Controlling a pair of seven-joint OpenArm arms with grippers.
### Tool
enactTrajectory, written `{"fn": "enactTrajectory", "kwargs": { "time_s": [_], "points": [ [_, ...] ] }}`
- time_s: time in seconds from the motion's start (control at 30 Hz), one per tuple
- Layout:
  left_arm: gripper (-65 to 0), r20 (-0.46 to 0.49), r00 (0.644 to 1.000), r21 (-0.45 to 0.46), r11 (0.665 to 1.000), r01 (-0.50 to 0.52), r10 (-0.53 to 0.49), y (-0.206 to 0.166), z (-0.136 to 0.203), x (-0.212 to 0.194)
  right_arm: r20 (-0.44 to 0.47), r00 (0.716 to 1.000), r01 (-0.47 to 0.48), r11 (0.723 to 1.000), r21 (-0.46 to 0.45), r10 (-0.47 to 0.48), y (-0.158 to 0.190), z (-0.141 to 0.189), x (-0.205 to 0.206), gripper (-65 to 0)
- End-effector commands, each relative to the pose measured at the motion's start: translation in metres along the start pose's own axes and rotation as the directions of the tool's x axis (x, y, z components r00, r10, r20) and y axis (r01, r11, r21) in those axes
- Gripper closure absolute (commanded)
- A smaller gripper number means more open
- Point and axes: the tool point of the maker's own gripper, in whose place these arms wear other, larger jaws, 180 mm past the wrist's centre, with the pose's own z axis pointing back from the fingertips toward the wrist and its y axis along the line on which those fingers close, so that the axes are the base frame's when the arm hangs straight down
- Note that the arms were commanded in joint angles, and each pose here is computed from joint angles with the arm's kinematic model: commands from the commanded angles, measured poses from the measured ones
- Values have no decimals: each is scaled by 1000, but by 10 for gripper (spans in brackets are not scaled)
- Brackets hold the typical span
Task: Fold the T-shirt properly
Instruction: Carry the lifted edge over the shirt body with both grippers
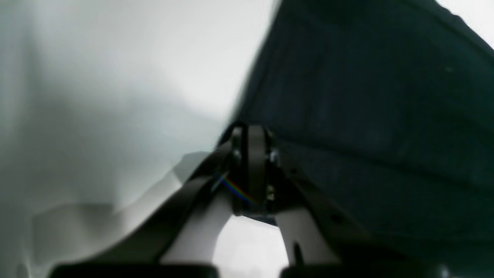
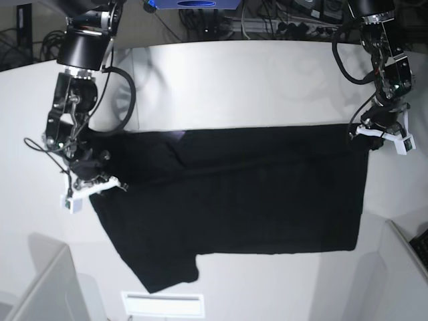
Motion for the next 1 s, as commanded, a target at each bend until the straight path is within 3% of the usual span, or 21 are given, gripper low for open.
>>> {"fn": "enactTrajectory", "kwargs": {
  "time_s": [0.0,0.23,0.4,0.97],
  "points": [
    [0,29,1000,-6,1000,7,-7,0,0,10,70,997,-17,1000,15,15,7,3,27,0],
    [0,12,1000,7,1000,-8,8,5,-6,5,59,998,-14,1000,20,13,9,-3,28,0],
    [0,30,999,0,1000,-14,14,2,-9,14,43,997,-70,997,42,68,24,-7,26,0],
    [0,45,999,-11,1000,-24,24,-4,-21,29,26,998,-62,998,32,61,19,-9,20,0]
  ]
}}
